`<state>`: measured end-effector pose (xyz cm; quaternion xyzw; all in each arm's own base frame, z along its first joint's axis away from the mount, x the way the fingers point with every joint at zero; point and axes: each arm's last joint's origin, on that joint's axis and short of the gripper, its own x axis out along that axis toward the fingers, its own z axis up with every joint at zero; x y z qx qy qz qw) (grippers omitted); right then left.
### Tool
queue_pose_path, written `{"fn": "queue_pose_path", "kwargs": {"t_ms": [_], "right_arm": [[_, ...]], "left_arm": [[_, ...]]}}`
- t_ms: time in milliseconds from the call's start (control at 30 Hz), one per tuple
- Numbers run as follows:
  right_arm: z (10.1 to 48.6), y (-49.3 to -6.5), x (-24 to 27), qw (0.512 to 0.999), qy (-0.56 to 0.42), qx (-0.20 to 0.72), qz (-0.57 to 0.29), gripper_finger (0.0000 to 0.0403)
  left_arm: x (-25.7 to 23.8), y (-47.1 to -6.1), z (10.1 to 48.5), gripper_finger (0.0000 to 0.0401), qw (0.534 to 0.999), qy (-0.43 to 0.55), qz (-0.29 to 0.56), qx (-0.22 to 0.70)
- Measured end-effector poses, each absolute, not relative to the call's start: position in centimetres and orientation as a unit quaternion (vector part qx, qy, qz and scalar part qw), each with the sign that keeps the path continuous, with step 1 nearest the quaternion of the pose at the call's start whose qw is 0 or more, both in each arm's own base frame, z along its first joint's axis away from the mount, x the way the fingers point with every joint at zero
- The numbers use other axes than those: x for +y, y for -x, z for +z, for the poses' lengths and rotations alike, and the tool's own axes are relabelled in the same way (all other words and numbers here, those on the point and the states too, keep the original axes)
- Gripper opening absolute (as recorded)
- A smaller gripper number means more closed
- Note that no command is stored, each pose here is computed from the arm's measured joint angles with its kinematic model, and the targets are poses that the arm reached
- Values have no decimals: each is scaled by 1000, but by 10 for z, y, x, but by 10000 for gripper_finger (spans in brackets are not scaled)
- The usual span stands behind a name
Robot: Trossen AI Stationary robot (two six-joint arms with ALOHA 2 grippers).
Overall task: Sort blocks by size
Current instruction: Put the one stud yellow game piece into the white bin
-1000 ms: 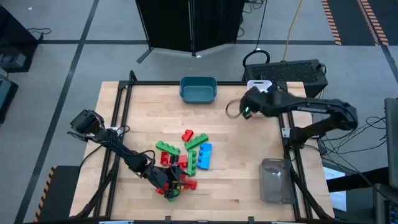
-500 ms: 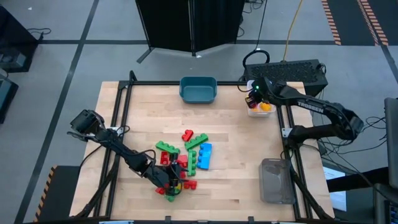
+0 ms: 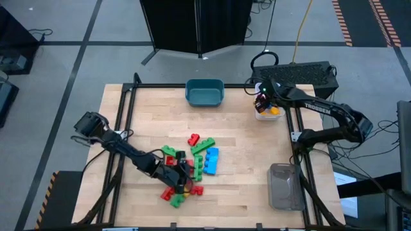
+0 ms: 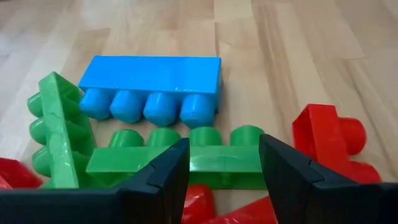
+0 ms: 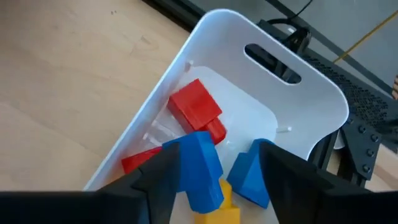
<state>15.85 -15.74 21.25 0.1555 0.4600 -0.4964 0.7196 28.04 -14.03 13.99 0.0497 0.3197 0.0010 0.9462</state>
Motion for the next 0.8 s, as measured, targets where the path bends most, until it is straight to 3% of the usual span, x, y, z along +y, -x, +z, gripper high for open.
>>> {"fn": "queue_pose_path", "kwargs": {"t_ms": [467, 800], "right_arm": [[253, -180, -83, 862, -171, 369, -304, 187], [255, -232, 4, 937, -145, 296, -113, 187]], "left_arm": [[-134, -284, 139, 175, 938, -22, -59, 342], [-131, -278, 145, 175, 925, -21, -48, 375]]}}
